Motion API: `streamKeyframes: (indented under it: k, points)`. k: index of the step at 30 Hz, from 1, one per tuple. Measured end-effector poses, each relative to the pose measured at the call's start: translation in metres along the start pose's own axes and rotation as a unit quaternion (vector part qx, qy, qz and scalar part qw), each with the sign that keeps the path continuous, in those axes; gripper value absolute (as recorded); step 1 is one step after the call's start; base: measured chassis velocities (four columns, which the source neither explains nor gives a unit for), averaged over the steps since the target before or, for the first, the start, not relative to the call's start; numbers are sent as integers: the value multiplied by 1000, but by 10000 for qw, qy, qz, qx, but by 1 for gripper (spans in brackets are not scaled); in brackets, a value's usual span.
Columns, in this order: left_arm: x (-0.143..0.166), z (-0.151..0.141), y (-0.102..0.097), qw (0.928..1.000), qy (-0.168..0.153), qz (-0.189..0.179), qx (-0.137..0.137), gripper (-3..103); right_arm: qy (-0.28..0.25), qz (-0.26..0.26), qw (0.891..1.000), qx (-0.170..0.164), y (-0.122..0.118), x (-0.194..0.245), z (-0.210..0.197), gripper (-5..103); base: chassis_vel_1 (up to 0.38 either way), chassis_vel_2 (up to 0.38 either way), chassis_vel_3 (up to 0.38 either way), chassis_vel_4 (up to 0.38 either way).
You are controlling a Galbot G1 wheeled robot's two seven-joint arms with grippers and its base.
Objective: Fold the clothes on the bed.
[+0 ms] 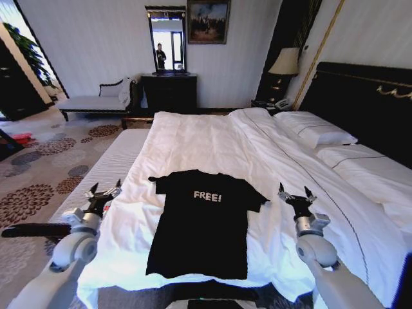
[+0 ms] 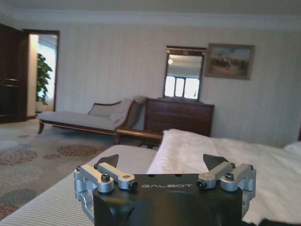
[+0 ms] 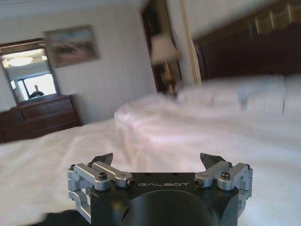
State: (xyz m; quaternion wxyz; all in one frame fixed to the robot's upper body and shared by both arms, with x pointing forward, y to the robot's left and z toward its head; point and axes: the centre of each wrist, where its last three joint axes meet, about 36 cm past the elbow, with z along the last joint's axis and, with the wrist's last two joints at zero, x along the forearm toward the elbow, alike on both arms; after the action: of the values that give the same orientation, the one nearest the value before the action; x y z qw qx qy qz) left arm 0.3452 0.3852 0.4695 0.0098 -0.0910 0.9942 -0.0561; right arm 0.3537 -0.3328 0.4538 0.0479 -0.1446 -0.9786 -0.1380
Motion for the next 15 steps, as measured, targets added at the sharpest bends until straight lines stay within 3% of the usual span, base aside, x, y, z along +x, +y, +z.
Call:
streamKeyframes:
  k: [1, 2, 3, 4, 5, 7, 8, 9, 12, 15]
  points:
    - [2, 0, -3, 10000, -31, -19, 88, 100, 222, 52, 9990, -389, 11, 2, -7, 100, 0, 0, 0, 0]
    - [2, 0, -3, 10000, -31, -19, 88, 100, 222, 52, 9990, -389, 11, 2, -7, 100, 0, 0, 0, 0]
    - [4, 0, -11, 9997, -56, 6, 232, 100, 591, 148, 9940, -903, 23, 4, -14, 100, 0, 0, 0, 0]
    - [6, 0, -20, 9993, -32, 69, 364, 100, 859, 250, 9890, -1179, 29, 4, -17, 100, 0, 0, 0, 0]
    - [6, 0, -20, 9993, -32, 69, 364, 100, 859, 250, 9890, -1179, 29, 4, -17, 100, 0, 0, 0, 0]
    - [9, -6, -47, 9965, 164, 290, 769, 100, 1273, 419, 9796, -1499, 35, 0, -18, 100, 0, 0, 0, 0]
    - [9, -6, -47, 9965, 164, 290, 769, 100, 1273, 419, 9796, -1499, 35, 0, -18, 100, 0, 0, 0, 0]
    - [9, -14, -63, 9948, 233, 468, 879, 100, 1514, 457, 9736, -1644, 34, -4, -20, 100, 0, 0, 0, 0]
    - [7, -27, -78, 9939, 78, 688, 857, 100, 1794, 534, 9640, -1889, 31, -14, -27, 100, 0, 0, 0, 0]
    - [12, -43, -94, 9921, -277, 798, 931, 100, 1947, 731, 9518, -2256, 26, -34, -38, 100, 0, 0, 0, 0]
